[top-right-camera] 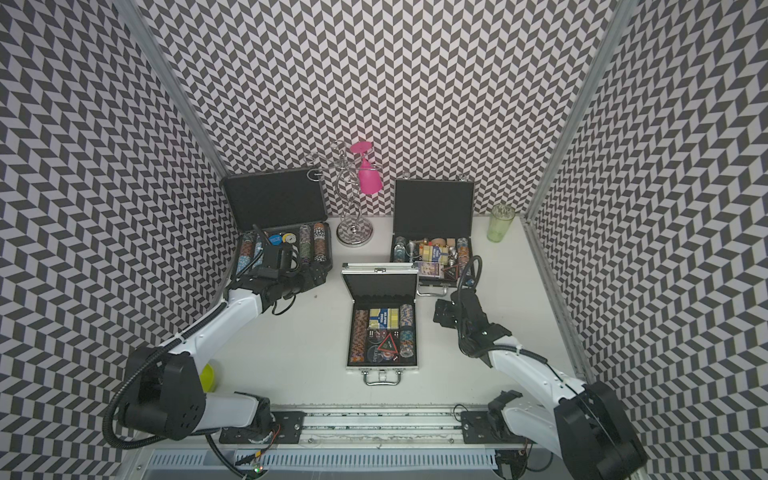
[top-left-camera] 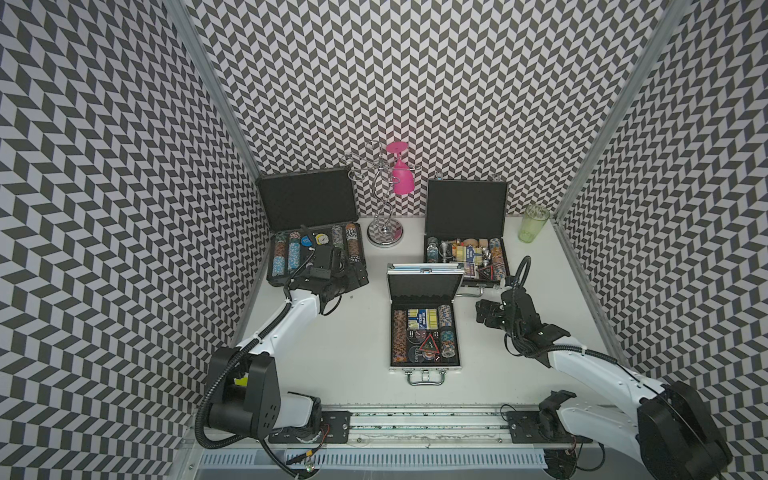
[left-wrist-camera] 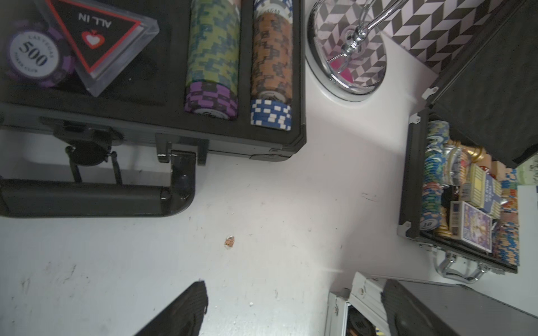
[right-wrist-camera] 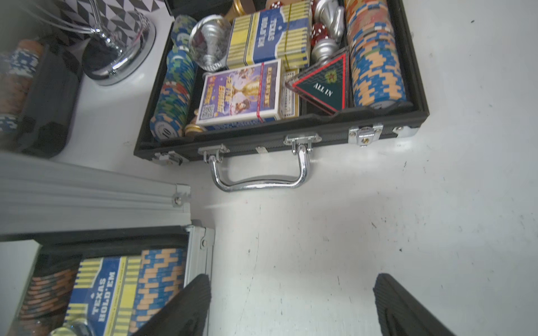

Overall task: Close the poker set cases
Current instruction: Close the lid of the poker set case.

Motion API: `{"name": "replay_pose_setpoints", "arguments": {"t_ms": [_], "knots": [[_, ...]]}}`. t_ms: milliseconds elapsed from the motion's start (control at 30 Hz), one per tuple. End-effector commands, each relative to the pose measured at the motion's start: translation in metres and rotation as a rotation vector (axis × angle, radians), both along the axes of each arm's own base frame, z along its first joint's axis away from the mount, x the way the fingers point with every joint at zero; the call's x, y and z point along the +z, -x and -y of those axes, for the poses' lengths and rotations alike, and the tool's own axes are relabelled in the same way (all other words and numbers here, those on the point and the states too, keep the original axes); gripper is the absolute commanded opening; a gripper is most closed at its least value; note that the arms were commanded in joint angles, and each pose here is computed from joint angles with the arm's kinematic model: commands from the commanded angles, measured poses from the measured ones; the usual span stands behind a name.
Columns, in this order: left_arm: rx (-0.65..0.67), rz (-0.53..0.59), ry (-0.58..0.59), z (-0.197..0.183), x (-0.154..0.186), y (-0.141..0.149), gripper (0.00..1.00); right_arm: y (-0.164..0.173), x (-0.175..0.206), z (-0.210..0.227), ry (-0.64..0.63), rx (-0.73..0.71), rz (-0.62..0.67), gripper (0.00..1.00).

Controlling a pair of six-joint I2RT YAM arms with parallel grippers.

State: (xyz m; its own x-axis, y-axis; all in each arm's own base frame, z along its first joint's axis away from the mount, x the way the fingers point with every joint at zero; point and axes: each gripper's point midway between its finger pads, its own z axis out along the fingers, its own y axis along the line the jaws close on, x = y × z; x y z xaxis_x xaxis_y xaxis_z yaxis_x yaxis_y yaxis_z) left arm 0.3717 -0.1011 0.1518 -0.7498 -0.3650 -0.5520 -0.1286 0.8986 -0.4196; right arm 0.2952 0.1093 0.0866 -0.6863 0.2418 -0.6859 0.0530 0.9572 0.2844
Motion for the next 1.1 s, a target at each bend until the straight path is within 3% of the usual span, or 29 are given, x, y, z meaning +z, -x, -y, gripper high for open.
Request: {"name": "replay_pose_setpoints", "arguments": {"t_ms": [0, 367, 600, 900, 1067], "knots": [[-0.055, 0.022, 0.045, 0.023, 0.025, 0.005, 0.96, 0.005, 0.004, -0.01, -0.056, 0.026, 0.003, 0.86], [-0.121, 0.104, 0.111, 0.045, 0.074, -0.005, 0.96, -0.002, 0.011, -0.011, -0.027, 0.04, 0.005, 0.82], [-0.186, 0.114, 0.144, 0.069, 0.086, -0.002, 0.96, -0.001, 0.008, -0.027, -0.082, 0.106, -0.026, 0.79], [-0.221, 0.14, 0.173, 0.084, 0.103, 0.001, 0.96, 0.016, -0.001, -0.069, -0.283, 0.288, -0.051, 0.57], [-0.233, 0.133, 0.173, 0.087, 0.1, 0.002, 0.95, 0.026, -0.013, -0.079, -0.354, 0.325, -0.088, 0.51]]}}
